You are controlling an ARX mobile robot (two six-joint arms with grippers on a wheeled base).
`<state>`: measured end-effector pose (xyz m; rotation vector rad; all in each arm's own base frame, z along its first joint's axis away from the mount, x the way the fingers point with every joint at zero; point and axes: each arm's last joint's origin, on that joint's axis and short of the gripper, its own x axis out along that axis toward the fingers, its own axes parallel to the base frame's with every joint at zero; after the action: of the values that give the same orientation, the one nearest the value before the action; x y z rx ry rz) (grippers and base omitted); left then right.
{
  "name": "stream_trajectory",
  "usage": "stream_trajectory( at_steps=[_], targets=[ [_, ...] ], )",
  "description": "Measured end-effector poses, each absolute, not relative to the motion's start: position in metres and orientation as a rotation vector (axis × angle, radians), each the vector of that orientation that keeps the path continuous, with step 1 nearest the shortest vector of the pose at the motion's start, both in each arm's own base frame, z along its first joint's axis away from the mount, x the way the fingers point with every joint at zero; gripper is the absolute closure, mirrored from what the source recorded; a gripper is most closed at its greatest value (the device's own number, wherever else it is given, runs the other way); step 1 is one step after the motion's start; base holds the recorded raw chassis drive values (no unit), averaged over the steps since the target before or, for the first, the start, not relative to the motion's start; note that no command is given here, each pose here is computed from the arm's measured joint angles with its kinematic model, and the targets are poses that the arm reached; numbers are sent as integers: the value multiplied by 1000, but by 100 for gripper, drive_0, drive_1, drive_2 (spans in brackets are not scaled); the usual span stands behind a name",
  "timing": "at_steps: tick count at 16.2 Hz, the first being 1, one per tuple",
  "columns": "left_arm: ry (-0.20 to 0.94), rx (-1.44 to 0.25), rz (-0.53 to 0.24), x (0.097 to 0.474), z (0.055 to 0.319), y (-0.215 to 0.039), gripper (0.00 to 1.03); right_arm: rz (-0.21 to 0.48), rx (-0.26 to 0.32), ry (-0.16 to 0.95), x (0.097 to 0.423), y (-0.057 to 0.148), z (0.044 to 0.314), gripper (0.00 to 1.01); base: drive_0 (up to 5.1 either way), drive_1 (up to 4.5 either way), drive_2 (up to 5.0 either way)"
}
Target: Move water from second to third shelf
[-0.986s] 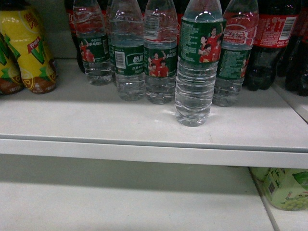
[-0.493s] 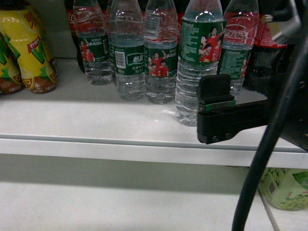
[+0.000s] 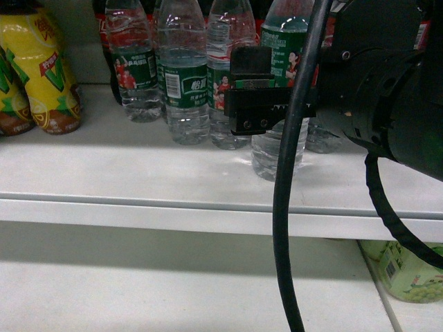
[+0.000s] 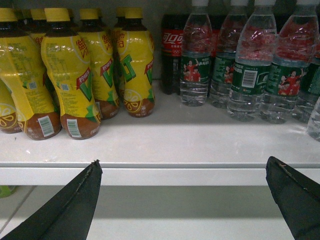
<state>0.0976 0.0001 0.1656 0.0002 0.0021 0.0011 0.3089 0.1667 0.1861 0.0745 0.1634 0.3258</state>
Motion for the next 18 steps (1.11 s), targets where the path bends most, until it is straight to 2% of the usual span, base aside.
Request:
stream_trajectory(
  at_steps=[4, 7, 16, 17, 18],
  targets=[
    [2, 0, 2, 98, 166, 0, 5, 267, 67, 174, 326, 167, 181, 3, 0, 0, 0],
    [2, 0, 1, 98, 166, 0, 5, 246, 71, 156, 340, 171, 188, 3, 0, 0, 0],
    [2, 0, 1, 98, 166, 0, 5, 228, 89, 169, 355, 186, 196, 4, 0, 0, 0],
    [2, 0, 1, 98, 166, 0, 5, 231, 92, 168, 355, 187, 196, 10, 0, 0, 0],
    [2, 0, 1, 98, 166, 0, 5, 229, 94, 168, 355, 188, 196, 22, 0, 0, 0]
  ],
)
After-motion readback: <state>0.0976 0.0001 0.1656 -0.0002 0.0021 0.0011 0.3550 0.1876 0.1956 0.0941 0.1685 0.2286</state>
